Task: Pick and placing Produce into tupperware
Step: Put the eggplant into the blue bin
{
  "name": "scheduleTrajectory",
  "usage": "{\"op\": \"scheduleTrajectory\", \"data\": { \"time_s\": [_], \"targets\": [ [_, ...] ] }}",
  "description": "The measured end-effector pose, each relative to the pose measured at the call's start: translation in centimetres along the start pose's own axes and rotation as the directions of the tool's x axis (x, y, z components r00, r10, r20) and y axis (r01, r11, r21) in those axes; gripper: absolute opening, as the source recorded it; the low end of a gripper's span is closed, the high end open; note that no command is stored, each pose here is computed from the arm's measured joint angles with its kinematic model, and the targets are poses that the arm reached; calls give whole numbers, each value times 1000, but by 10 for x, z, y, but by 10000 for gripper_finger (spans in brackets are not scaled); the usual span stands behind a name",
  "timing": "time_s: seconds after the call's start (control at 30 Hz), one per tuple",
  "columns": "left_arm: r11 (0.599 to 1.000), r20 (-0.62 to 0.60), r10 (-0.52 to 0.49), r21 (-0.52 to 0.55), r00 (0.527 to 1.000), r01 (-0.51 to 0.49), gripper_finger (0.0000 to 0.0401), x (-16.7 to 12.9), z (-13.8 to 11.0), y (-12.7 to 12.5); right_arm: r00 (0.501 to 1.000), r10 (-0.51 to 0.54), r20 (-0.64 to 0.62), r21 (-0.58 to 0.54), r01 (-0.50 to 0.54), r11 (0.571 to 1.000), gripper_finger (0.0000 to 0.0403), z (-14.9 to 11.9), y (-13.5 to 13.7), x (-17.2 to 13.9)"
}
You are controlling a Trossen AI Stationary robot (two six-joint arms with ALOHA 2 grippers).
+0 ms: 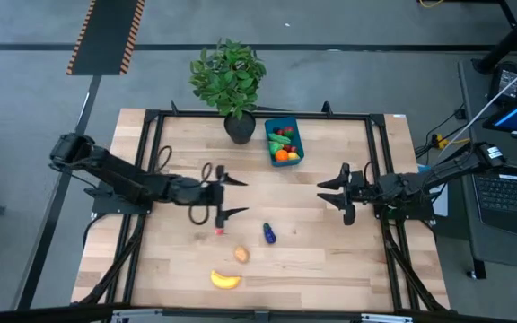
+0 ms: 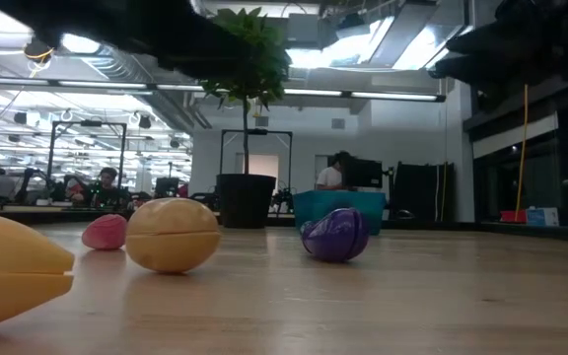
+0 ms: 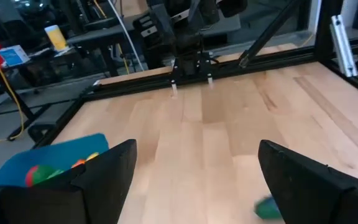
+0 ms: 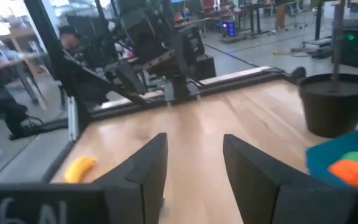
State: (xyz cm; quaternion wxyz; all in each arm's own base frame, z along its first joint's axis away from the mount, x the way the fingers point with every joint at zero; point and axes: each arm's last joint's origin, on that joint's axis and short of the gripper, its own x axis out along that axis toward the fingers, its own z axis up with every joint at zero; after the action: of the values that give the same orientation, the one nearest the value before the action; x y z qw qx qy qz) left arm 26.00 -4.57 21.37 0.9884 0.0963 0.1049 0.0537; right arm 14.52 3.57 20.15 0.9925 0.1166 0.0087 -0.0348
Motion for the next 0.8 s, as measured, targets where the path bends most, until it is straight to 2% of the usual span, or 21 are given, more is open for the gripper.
{"op": "scheduleTrajectory", "data": {
  "time_s": [0.13,0.3,0.4,0.57,0.7,0.8],
  "targets": [
    [1000,-5,-2,-16,1000,2,330,-21,-11,-10,1000,9,12,22,-9,1000,159,-2,3,8],
    [998,25,-44,-52,999,45,325,-38,-26,-19,987,161,23,-42,-159,986,158,-6,11,20],
    [996,28,-56,-71,998,58,329,-43,-36,-22,983,182,30,-43,-181,983,158,-6,16,29],
    [996,40,-9,-87,999,12,330,-52,-47,-22,985,157,-76,-42,-160,986,158,0,28,56],
    [995,58,-6,-96,998,12,325,-59,-54,-20,972,121,-202,-56,-135,989,158,15,42,81],
    [993,62,-13,-119,998,20,324,-66,-60,-19,942,80,-327,17,-78,997,158,26,52,93]
  ]
}}
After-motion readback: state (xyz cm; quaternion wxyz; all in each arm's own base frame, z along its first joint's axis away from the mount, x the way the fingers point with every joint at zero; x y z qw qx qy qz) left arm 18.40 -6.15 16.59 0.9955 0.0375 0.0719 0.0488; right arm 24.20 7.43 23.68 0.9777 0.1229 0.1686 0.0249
